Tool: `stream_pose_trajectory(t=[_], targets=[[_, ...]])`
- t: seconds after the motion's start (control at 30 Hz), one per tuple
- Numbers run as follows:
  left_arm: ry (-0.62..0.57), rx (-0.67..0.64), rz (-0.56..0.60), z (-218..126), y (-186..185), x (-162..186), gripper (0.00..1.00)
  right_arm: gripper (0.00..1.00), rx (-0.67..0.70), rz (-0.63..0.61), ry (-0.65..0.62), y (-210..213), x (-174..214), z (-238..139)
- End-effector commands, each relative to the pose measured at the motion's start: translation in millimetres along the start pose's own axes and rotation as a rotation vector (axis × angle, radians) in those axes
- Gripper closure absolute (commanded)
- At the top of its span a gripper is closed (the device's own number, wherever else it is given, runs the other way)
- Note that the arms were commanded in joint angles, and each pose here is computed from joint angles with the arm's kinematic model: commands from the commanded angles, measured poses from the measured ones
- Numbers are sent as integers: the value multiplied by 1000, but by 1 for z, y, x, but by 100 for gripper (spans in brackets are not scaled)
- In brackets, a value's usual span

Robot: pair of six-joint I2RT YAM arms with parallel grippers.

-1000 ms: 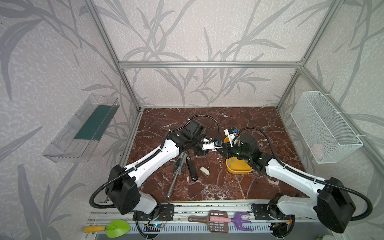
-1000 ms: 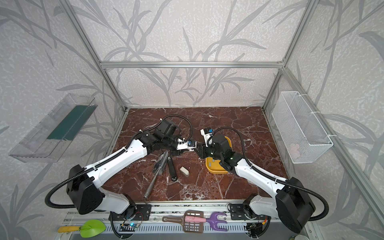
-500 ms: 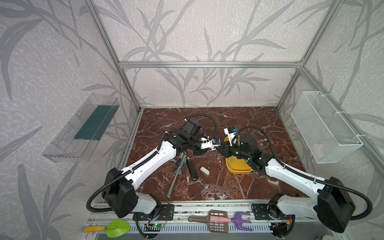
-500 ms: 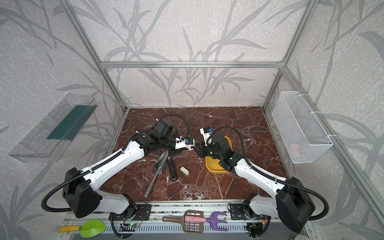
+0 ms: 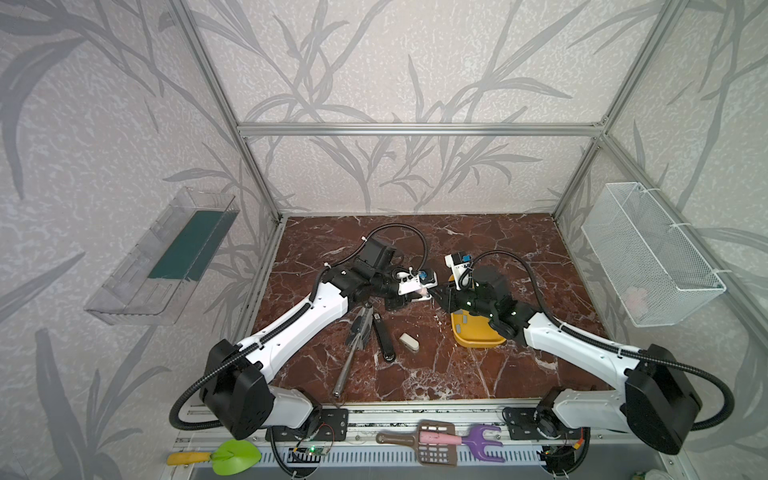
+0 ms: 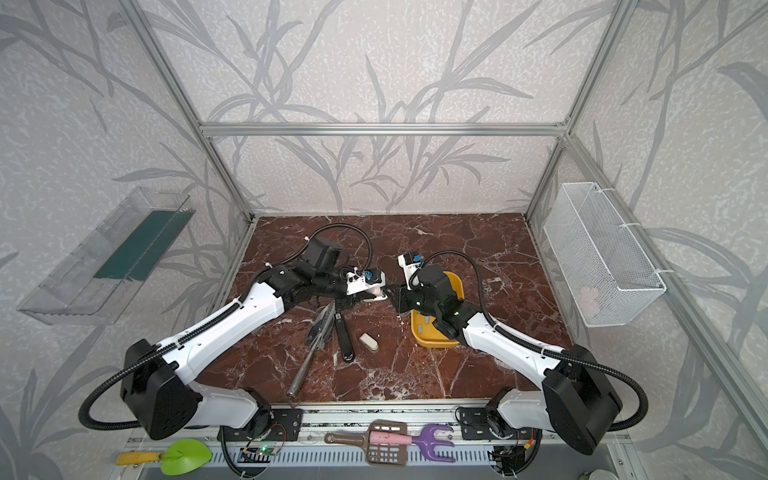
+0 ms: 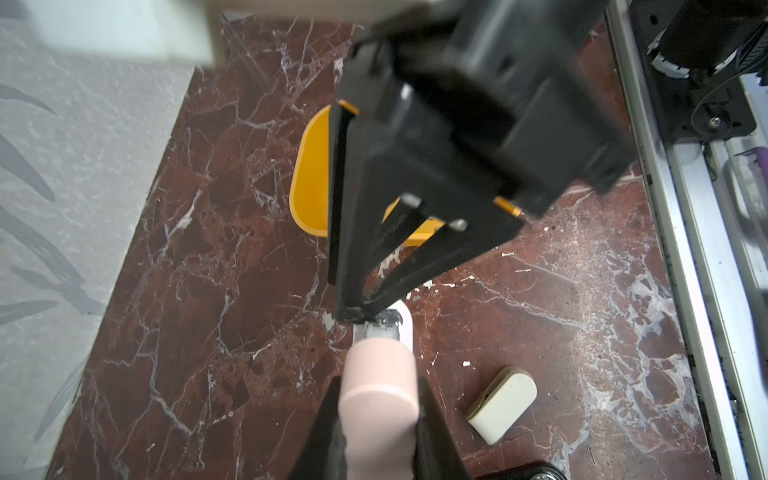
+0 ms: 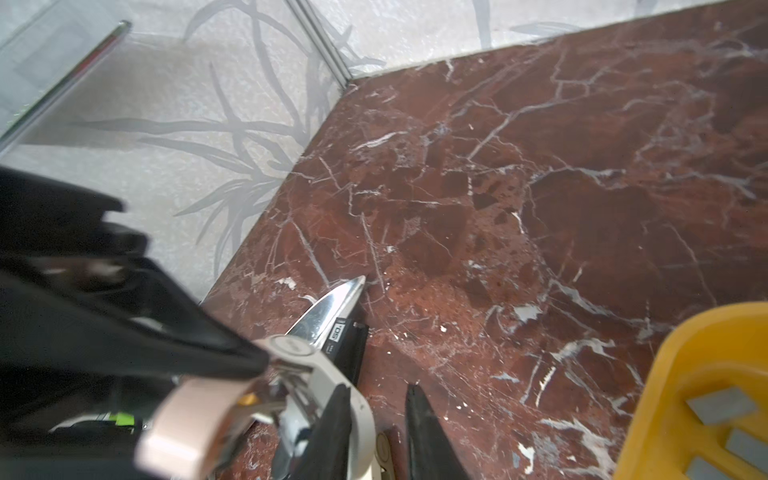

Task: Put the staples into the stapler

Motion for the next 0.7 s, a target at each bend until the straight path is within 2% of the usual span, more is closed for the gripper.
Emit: stream_pose_trajectory(t=[0.0, 0.2, 0.33, 0.6, 0.67], targets=[[-213, 13, 65, -22, -1, -32, 100, 77, 28, 3, 65, -2, 13, 6], [-212, 17, 57, -21, 0, -30, 100, 77, 41, 7, 68, -4, 13, 6], [-214, 23, 48, -20, 1, -30, 100, 73, 71, -7, 51, -4, 10, -2], [-214, 4, 15, -22, 4, -30, 100, 72, 168, -55, -69, -3, 0, -39], [-218, 7, 8, -22, 5, -30, 100, 75, 162, -79, -115, -1, -3, -47]])
Point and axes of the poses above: each gripper's point midway between its finger pads, its own z axis out along the fingers, its own y axis along the line the jaws close on, x = y × z, the point moved 9 cm from there along -z, back along the fingers, and after that the axes turned 9 degrees about -z, right-handed, at the moved point
